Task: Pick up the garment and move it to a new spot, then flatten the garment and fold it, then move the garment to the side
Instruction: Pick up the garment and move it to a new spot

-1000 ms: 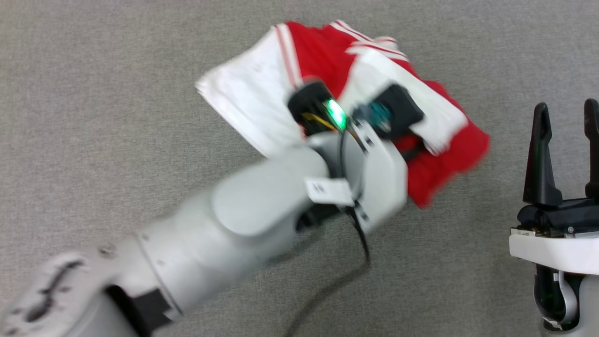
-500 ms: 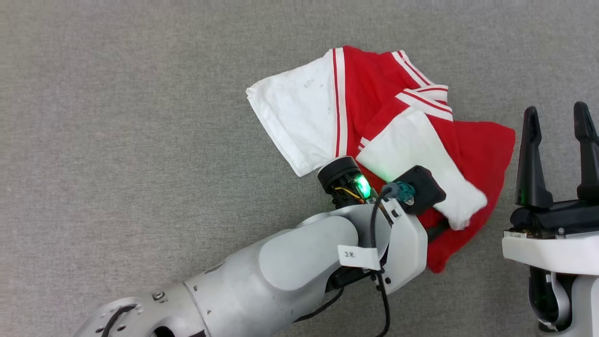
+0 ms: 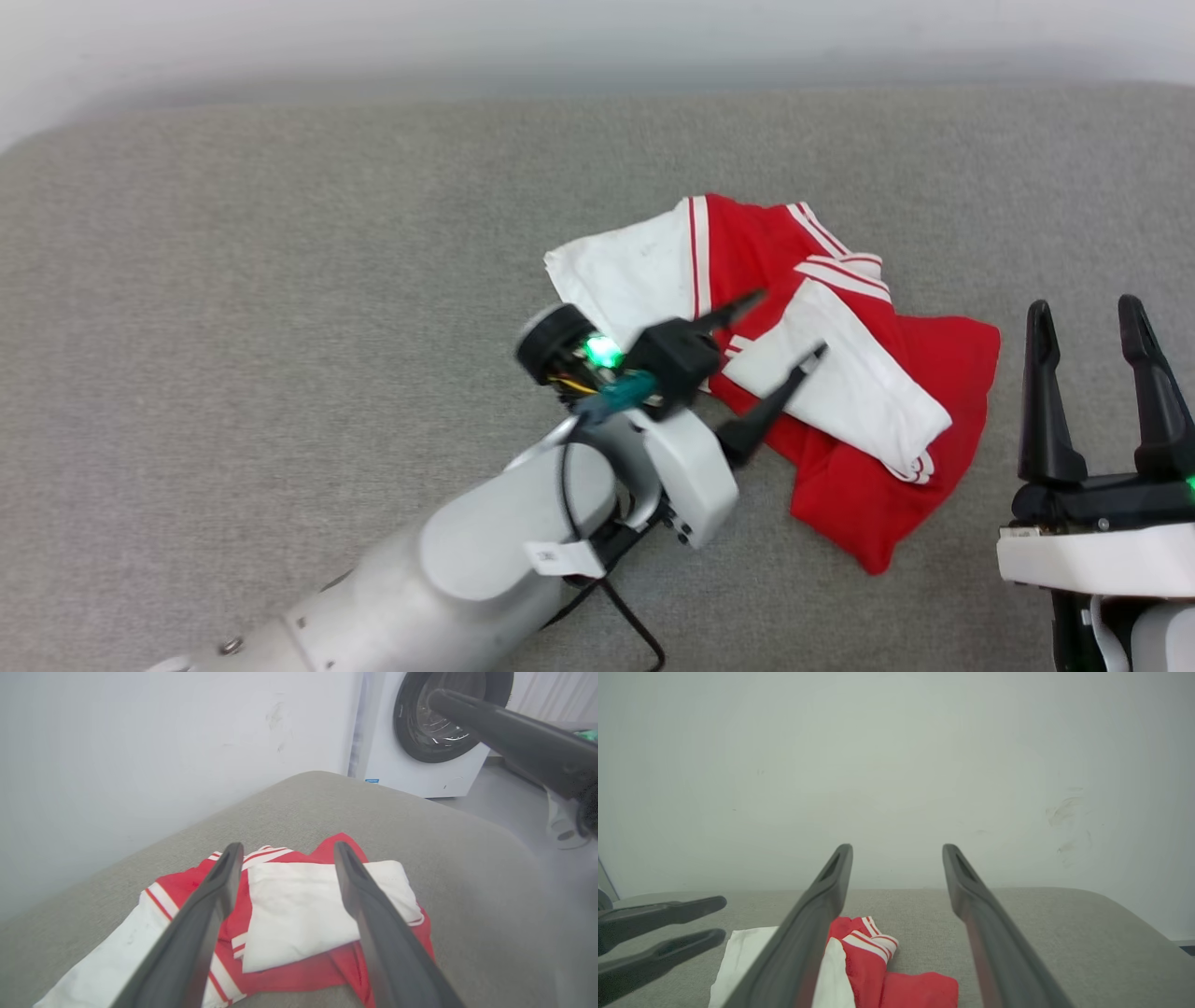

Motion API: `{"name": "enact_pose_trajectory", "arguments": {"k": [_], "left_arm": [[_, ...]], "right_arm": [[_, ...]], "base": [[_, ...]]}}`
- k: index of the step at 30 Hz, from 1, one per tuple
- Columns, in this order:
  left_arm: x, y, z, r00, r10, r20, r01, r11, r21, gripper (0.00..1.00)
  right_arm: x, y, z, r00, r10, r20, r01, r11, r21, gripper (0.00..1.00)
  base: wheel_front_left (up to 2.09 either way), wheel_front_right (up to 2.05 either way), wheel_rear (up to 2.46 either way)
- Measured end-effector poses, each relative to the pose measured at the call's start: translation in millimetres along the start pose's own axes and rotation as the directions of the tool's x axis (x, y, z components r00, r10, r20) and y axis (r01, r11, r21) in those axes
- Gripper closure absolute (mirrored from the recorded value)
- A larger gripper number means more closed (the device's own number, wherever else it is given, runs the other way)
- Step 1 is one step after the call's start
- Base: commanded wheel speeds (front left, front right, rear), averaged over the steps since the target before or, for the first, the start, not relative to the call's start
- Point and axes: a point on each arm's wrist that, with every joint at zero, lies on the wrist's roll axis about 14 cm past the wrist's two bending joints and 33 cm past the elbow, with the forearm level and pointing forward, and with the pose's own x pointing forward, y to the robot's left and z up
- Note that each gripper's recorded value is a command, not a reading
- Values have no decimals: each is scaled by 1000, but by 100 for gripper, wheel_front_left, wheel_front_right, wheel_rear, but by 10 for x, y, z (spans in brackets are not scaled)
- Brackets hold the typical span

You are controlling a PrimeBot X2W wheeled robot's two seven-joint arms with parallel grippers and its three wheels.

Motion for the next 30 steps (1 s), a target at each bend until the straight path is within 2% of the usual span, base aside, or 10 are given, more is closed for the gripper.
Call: {"name": "enact_pose_trajectory", "arguments": {"k": [3, 7, 10, 14, 19, 21, 24, 30], "left_arm": [[-213, 254, 356, 984, 143, 110, -147, 989, 24, 0], [-682, 577, 608, 919, 336, 207, -349, 937, 28, 0], [-1070, 790, 690, 854, 456, 250, -484, 873, 60, 0], [-1556, 976, 760, 739, 606, 296, -636, 771, 9, 0], [-2086, 1121, 655, 615, 731, 295, -764, 645, -3, 0], [-2228, 1123, 607, 584, 757, 293, -792, 610, 4, 0], [-2386, 1098, 474, 558, 786, 265, -815, 579, -1, 0], [-2548, 1005, 307, 540, 810, 231, -831, 557, -10, 0]], "right_arm": [[-39, 49, 72, 1000, 12, 14, -12, 1000, 5, 0], [-90, 151, 133, 999, 39, 24, -40, 999, 15, 0], [-119, 223, 179, 998, 60, 33, -60, 998, 16, 0], [-147, 293, 225, 996, 80, 42, -81, 997, 14, 0], [-194, 326, 227, 995, 90, 36, -90, 996, 11, 0], [-227, 323, 204, 996, 90, 26, -90, 996, 9, 0], [-290, 302, 160, 996, 84, 6, -84, 996, 5, 0], [-425, 254, 102, 997, 71, -25, -71, 997, -1, 0]], "base": [[0, 0, 0], [0, 0, 0], [0, 0, 0], [0, 0, 0], [0, 0, 0], [0, 0, 0], [0, 0, 0], [0, 0, 0]]}}
